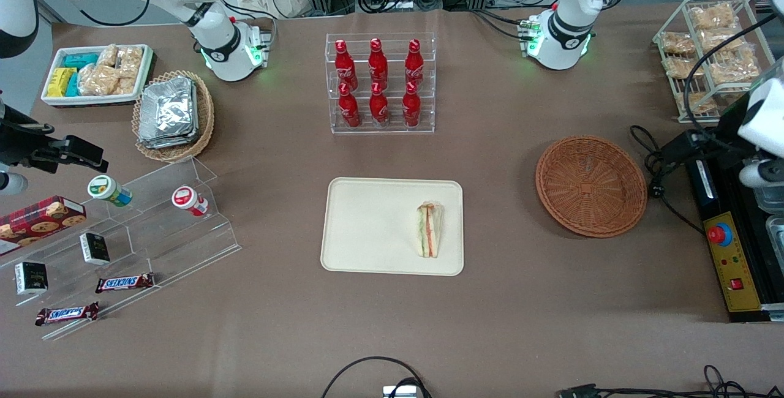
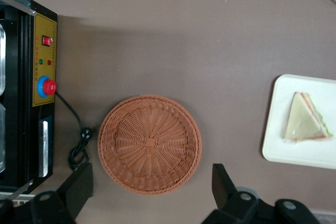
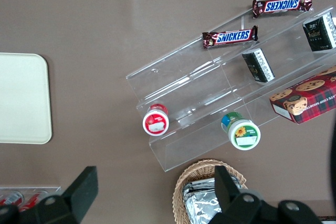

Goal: Place sandwich from basket to tray

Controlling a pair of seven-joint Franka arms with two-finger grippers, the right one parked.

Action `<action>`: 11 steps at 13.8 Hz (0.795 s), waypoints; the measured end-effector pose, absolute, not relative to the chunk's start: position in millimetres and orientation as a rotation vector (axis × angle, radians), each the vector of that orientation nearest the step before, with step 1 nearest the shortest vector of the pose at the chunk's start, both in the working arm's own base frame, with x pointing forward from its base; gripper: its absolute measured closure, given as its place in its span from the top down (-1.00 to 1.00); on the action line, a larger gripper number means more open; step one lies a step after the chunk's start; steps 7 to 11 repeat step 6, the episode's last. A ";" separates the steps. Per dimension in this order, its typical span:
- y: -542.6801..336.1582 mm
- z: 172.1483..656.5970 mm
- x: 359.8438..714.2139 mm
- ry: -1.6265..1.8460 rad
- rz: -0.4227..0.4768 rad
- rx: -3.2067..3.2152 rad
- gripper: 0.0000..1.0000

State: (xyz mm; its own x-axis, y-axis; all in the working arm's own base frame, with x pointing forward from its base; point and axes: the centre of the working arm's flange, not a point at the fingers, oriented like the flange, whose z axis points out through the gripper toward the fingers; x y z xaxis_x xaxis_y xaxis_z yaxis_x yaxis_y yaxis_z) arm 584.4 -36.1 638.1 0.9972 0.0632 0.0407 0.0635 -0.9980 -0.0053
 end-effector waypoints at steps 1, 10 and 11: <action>-33.7 644.4 578.1 -0.076 -0.053 -3.136 1.00; -22.1 660.1 558.5 0.062 -0.022 -3.139 1.00; -22.1 660.1 558.5 0.062 -0.022 -3.139 1.00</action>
